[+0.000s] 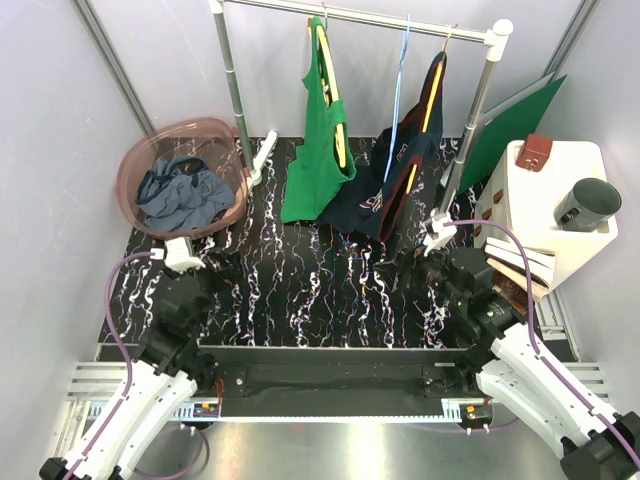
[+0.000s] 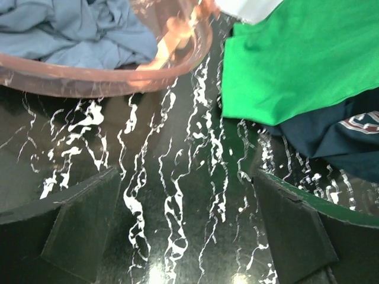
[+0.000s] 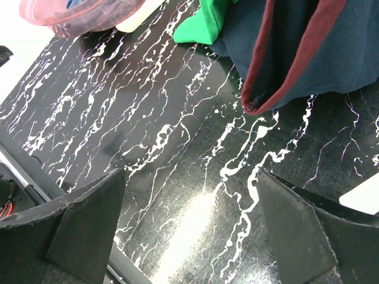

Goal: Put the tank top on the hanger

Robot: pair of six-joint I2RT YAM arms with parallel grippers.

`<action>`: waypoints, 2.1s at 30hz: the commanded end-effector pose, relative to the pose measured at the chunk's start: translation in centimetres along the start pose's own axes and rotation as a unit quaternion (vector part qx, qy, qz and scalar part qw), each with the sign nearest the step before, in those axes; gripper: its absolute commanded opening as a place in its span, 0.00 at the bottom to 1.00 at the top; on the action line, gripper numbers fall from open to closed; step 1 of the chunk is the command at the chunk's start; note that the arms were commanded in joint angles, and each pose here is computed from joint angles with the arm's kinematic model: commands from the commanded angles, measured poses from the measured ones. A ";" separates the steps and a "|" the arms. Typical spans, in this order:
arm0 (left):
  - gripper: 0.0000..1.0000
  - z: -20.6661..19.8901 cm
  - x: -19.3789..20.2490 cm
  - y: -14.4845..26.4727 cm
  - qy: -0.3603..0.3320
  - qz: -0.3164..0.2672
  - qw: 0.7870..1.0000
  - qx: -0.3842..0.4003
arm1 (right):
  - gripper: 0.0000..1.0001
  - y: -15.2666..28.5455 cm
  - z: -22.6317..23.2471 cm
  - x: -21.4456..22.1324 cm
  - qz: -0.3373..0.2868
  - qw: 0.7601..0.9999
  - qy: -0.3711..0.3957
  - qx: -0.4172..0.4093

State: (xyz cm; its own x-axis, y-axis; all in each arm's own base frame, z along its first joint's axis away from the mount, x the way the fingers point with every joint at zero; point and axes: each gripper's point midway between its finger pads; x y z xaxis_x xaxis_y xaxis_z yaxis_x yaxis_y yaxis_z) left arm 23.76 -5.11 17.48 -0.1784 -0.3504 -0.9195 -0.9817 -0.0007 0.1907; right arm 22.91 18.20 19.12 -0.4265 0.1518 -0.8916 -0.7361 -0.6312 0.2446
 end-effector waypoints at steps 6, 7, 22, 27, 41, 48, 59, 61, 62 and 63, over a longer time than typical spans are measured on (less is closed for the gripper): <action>0.99 -0.8 -0.5 -0.6 -0.008 0.012 1.000 0.000 | 1.00 -0.1 0.0 -0.8 -0.015 1.000 0.004 0.004; 0.99 -1.2 -0.2 -0.7 -0.012 0.020 1.000 0.011 | 1.00 -0.1 0.0 -0.9 -0.016 1.000 0.005 0.003; 0.99 -6.9 -13.5 -9.5 -0.182 -0.021 0.983 0.003 | 1.00 0.2 0.6 -0.9 -0.017 1.000 0.001 -0.010; 0.99 -1.3 -16.6 -17.9 -0.103 -0.008 0.990 -0.095 | 1.00 0.3 0.8 -0.9 -0.018 1.000 0.000 -0.015; 0.99 13.5 -11.1 -30.5 -0.120 0.139 0.944 -0.274 | 1.00 -0.3 1.0 -0.4 -0.004 1.000 0.000 -0.026; 0.99 16.7 -5.5 -31.8 -0.118 0.197 0.928 -0.294 | 1.00 -0.3 1.2 -0.4 -0.003 0.999 -0.001 -0.031; 0.00 14.5 -9.3 -30.5 -0.087 0.166 0.947 -0.259 | 1.00 0.2 1.3 -0.8 -0.015 0.999 -0.001 -0.032; 0.00 13.2 -12.1 -29.3 -0.085 0.133 0.953 -0.258 | 1.00 0.2 1.4 -0.7 -0.014 0.999 -0.001 -0.034; 0.00 11.6 -16.4 -27.9 -0.084 0.081 0.961 -0.250 | 1.00 0.2 1.4 -0.7 -0.015 0.999 -0.001 -0.033; 0.00 10.7 -18.1 -26.9 -0.084 0.058 0.963 -0.251 | 1.00 0.2 1.3 -0.7 -0.014 0.999 -0.001 -0.032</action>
State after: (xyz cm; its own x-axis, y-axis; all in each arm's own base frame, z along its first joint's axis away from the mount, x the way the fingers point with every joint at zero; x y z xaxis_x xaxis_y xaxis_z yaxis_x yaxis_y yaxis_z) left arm 52.95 11.86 9.27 -0.6395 -0.2497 -0.7271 -0.6141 -0.4030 0.6786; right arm 22.40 18.64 19.33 -0.4351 0.1528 -0.8873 -0.7140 -0.6590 0.2366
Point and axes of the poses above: each gripper's point midway between its finger pads, its own y axis back along the fingers, its own z axis along the line the jaws close on, x = y × z, and after that the axes turned 1 degree about -y, right-handed
